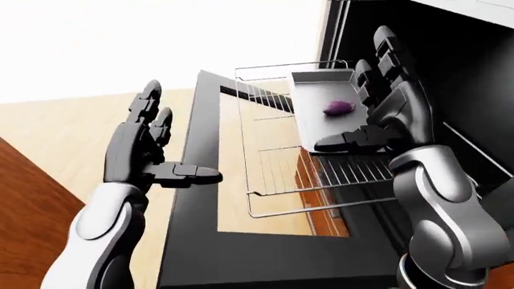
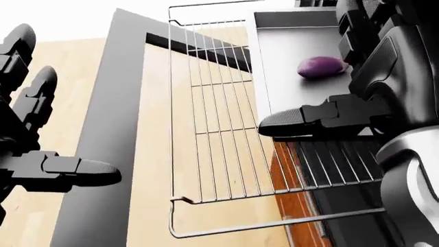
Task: Pick the eggplant from the oven and place it on the plate on the counter.
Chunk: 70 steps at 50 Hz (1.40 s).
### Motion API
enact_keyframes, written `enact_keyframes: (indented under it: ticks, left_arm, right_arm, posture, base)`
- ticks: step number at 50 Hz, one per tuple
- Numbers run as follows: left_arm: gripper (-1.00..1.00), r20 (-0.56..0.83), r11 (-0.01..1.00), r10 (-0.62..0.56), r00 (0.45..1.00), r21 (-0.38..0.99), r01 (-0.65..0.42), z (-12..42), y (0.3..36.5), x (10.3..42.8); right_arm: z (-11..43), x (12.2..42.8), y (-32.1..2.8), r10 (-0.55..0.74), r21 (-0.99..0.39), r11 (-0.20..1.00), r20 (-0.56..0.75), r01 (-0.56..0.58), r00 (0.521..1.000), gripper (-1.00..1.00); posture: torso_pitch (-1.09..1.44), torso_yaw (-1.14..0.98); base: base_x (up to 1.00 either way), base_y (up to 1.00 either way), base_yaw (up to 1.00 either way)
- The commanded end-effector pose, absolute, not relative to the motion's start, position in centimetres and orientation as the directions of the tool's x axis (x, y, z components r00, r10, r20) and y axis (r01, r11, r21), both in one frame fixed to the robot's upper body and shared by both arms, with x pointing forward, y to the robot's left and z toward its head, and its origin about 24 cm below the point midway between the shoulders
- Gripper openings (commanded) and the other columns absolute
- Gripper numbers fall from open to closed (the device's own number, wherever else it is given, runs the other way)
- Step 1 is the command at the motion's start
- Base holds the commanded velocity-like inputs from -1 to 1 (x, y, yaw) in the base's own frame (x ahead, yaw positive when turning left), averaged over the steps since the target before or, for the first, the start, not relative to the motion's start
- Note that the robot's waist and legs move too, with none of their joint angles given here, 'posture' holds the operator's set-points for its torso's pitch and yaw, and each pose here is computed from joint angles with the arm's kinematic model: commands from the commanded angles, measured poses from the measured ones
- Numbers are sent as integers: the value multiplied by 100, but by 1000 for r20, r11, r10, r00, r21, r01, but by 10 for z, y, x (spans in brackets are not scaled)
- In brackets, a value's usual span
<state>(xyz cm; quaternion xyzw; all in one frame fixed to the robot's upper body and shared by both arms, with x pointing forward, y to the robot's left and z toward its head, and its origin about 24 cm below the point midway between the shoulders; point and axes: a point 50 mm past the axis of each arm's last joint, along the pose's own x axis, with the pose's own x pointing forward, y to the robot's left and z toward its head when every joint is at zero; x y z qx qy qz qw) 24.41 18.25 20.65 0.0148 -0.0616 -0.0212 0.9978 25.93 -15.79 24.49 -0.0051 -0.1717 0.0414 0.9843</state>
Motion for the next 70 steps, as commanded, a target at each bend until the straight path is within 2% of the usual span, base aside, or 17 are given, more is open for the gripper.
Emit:
enact_keyframes:
  ticks: [1,24,35,44,70]
  left_arm:
    - [100,186,999,-24,982,45,16,217,186,241]
    - [100,184,999,-31,982,40,24,216,184,243]
    - [100,186,998,-41,982,50,32,220,181,245]
    - [100,195,997,-60,979,67,47,229,174,249]
    - [100,183,998,-46,982,48,37,216,179,250]
  right_arm:
    - [258,253,-152,117,-38,993,413,-111,903,100]
    - [260,253,-149,133,-37,991,423,-129,896,100]
    - [263,255,-151,130,-41,991,428,-124,894,100]
    - [273,262,-157,99,-39,995,417,-91,904,100]
    - [279,272,-150,96,-36,995,425,-89,900,100]
  posture:
    - [0,0]
    - [0,0]
    - [0,0]
    - [0,0]
    - [0,0]
  base:
    - [-59,0,0]
    - [-4,-15,0]
    - [0,0,90]
    - [0,-18,0]
    - [18,-12,0]
